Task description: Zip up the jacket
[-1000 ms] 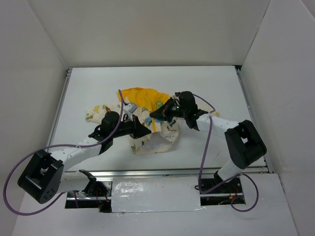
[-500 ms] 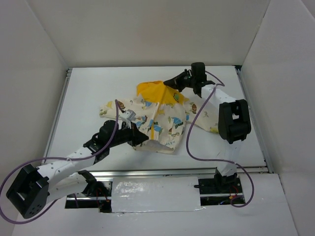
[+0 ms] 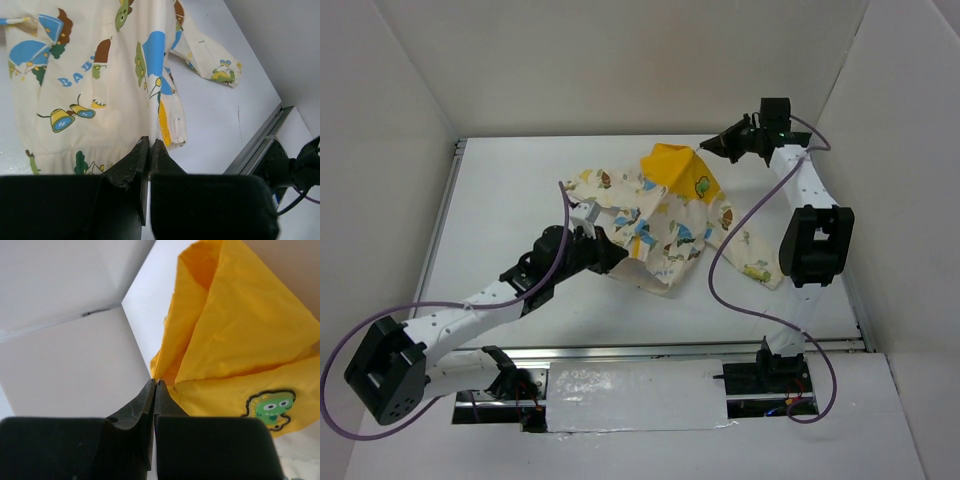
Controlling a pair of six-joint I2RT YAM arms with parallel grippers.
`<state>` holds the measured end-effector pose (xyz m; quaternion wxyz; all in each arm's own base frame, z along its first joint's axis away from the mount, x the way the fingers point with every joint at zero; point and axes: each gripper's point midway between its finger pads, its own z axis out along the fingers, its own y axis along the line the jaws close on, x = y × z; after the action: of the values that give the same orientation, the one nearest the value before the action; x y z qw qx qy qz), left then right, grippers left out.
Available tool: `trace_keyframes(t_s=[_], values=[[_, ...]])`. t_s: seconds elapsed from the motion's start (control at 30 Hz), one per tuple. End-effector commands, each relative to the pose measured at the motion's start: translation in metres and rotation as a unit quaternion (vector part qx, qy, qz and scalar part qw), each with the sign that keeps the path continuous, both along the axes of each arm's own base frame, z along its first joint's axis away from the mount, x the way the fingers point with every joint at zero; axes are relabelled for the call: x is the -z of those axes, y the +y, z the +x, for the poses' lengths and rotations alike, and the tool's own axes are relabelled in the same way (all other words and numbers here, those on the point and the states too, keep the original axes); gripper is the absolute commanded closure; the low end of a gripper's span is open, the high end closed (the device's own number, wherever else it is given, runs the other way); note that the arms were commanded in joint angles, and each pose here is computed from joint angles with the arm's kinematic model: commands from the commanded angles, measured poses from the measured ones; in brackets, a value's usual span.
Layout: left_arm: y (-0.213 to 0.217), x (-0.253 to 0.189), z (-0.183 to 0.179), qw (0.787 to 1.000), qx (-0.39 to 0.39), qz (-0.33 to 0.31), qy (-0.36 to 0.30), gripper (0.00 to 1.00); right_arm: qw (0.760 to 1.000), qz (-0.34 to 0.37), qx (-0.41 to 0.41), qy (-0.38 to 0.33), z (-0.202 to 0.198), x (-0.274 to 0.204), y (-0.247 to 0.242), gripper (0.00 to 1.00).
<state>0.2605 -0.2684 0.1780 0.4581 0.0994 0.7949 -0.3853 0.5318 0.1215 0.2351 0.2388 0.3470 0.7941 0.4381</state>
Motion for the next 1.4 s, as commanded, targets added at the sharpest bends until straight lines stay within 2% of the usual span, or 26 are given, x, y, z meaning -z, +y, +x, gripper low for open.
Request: trace_keyframes(t_s=[0.0,0.03,0.07,0.1,0.13,0.17,0.2,0.27,0.33,0.4,0.47,0.5,0.57,0.6,0.63,0.67,0.73,0.77,0.83,0.87,0.9,0.97,1.0,1.07,1.17,1.37], values=[[-0.002,0.029,-0.015,0.995,0.015,0.057,0.08,0.91,0.961,-0.101,0.152,-0.209,0.047,-0.116,-0.094,1.0],[-0.002,0.02,-0.007,0.995,-0.002,0.057,0.078,0.6,0.961,-0.109,0.142,-0.211,0.046,-0.115,-0.094,0.97],[0.0,0.019,-0.003,0.994,-0.022,0.058,0.085,0.36,0.961,-0.111,0.135,-0.213,0.046,-0.116,-0.092,0.87],[0.01,0.024,0.0,0.991,-0.048,0.077,0.098,0.01,0.961,-0.113,0.132,-0.214,0.045,-0.118,-0.091,0.61],[0.015,0.017,0.007,0.99,-0.076,0.08,0.093,0.01,0.96,-0.12,0.13,-0.216,0.043,-0.12,-0.092,0.44],[0.021,0.016,0.011,0.987,-0.1,0.081,0.099,0.01,0.959,-0.123,0.128,-0.22,0.042,-0.122,-0.091,0.16],[0.03,0.018,0.01,0.982,-0.118,0.097,0.108,0.01,0.956,-0.126,0.127,-0.231,0.041,-0.133,-0.092,0.01],[0.046,0.003,0.022,0.974,-0.175,0.107,0.1,0.01,0.956,-0.14,0.117,-0.232,0.037,-0.14,-0.091,0.0],[0.069,0.002,0.026,0.957,-0.226,0.144,0.109,0.01,0.95,-0.157,0.117,-0.243,0.026,-0.163,-0.092,0.0],[0.083,-0.021,0.037,0.948,-0.266,0.137,0.104,0.01,0.941,-0.172,0.117,-0.266,0.006,-0.195,-0.093,0.0],[0.103,-0.039,0.043,0.937,-0.304,0.136,0.111,0.01,0.936,-0.214,0.104,-0.261,-0.019,-0.201,-0.093,0.0],[0.123,-0.05,0.051,0.929,-0.332,0.123,0.111,0.01,0.927,-0.231,0.095,-0.281,-0.046,-0.221,-0.085,0.0],[0.154,-0.069,0.059,0.918,-0.366,0.098,0.115,0.01,0.919,-0.288,0.073,-0.259,-0.076,-0.201,-0.083,0.0],[0.165,-0.084,0.058,0.917,-0.377,0.08,0.105,0.01,0.907,-0.298,0.063,-0.291,-0.114,-0.223,-0.07,0.0],[0.175,-0.099,0.058,0.915,-0.387,0.067,0.096,0.01,0.896,-0.317,0.041,-0.308,-0.13,-0.222,-0.059,0.0],[0.181,-0.108,0.056,0.916,-0.385,0.067,0.088,0.01,0.891,-0.327,0.04,-0.312,-0.147,-0.218,-0.057,0.0],[0.207,-0.139,0.052,0.906,-0.413,0.062,0.062,0.01,0.886,-0.332,0.009,-0.322,-0.192,-0.2,-0.041,0.0],[0.221,-0.14,0.045,0.897,-0.43,0.081,0.066,0.01,0.892,-0.335,-0.01,-0.303,-0.204,-0.174,-0.036,0.0],[0.235,-0.161,0.034,0.89,-0.444,0.094,0.047,0.01,0.883,-0.338,-0.026,-0.326,-0.247,-0.173,-0.03,0.0],[0.243,-0.16,0.025,0.884,-0.451,0.11,0.05,0.01,0.886,-0.345,-0.034,-0.309,-0.258,-0.149,-0.03,0.0],[0.254,-0.167,0.016,0.874,-0.469,0.117,0.038,0.01,0.875,-0.354,-0.004,-0.33,-0.283,-0.158,-0.039,0.0],[0.266,-0.169,0.002,0.863,-0.488,0.124,0.031,0.01,0.87,-0.365,0.01,-0.333,-0.303,-0.141,-0.046,0.0],[0.277,-0.17,-0.013,0.853,-0.506,0.126,0.025,0.01,0.864,-0.365,0.036,-0.346,-0.326,-0.147,-0.058,0.0],[0.286,-0.175,-0.035,0.85,-0.515,0.116,0.004,0.01,0.859,-0.356,0.045,-0.366,-0.356,-0.152,-0.067,0.0],[0.295,-0.166,-0.053,0.844,-0.522,0.125,0.001,0.01,0.854,-0.356,0.056,-0.375,-0.388,-0.149,-0.08,0.0],[0.311,-0.154,-0.087,0.833,-0.538,0.13,-0.009,0.01,0.851,-0.369,0.068,-0.369,-0.417,-0.148,-0.097,0.0]])
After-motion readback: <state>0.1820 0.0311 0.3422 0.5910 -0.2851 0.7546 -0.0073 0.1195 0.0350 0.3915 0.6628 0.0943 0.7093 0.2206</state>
